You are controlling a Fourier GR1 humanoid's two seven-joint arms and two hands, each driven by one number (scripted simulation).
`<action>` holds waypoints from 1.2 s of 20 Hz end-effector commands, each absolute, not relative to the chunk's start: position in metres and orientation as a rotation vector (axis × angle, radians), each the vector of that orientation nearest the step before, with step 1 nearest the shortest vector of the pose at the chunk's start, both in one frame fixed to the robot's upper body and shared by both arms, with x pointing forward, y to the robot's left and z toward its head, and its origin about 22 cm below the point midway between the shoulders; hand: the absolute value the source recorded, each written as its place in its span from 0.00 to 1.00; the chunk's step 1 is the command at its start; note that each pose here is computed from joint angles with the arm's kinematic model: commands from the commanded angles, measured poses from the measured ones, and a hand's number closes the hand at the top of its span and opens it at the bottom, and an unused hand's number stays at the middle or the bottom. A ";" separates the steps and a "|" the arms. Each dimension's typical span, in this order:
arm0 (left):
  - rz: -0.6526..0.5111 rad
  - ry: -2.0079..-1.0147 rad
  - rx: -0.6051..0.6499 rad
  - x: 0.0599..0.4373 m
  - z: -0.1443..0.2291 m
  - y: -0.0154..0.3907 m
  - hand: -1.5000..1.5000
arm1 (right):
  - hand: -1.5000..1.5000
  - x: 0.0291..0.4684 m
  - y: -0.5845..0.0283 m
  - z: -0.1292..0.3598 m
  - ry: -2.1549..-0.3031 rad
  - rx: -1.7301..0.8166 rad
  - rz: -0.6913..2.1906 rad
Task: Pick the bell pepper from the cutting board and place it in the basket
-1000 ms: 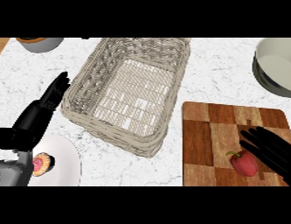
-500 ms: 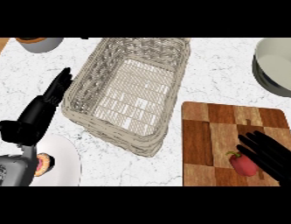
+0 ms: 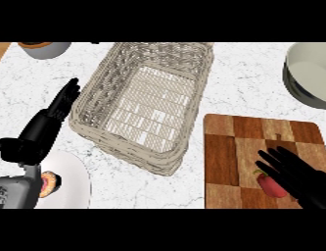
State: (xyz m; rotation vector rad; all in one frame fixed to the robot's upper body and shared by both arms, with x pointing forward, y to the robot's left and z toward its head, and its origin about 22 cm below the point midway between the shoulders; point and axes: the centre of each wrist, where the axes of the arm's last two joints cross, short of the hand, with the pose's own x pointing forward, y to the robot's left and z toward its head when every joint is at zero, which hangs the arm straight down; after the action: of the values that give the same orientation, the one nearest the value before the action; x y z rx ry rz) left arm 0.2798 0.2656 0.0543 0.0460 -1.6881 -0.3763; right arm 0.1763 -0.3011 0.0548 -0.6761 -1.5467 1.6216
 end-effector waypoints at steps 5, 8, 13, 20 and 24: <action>-0.376 -1.697 0.045 0.271 0.047 0.265 0.50 | 0.00 0.182 -0.297 0.071 -1.497 -0.722 1.646; -0.390 -1.669 0.033 0.289 0.071 0.254 0.50 | 0.00 0.194 -0.278 0.029 -1.439 -0.732 1.655; -0.387 -1.696 0.041 0.284 0.069 0.263 0.50 | 0.00 0.196 -0.298 0.024 -1.428 -0.740 1.656; -0.355 -1.689 0.063 0.275 0.056 0.259 0.50 | 0.00 0.197 -0.304 0.014 -1.376 -0.667 1.692; -0.370 -1.687 0.049 0.275 0.063 0.271 0.50 | 1.00 0.196 -0.313 -0.002 -1.298 -0.665 1.822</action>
State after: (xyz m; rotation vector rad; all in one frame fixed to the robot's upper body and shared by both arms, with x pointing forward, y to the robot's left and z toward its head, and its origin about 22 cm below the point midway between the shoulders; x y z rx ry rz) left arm 0.2801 0.2652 0.0610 0.0464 -1.6898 -0.3751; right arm 0.2035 -0.3027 0.0055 -0.6707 -1.3383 1.7461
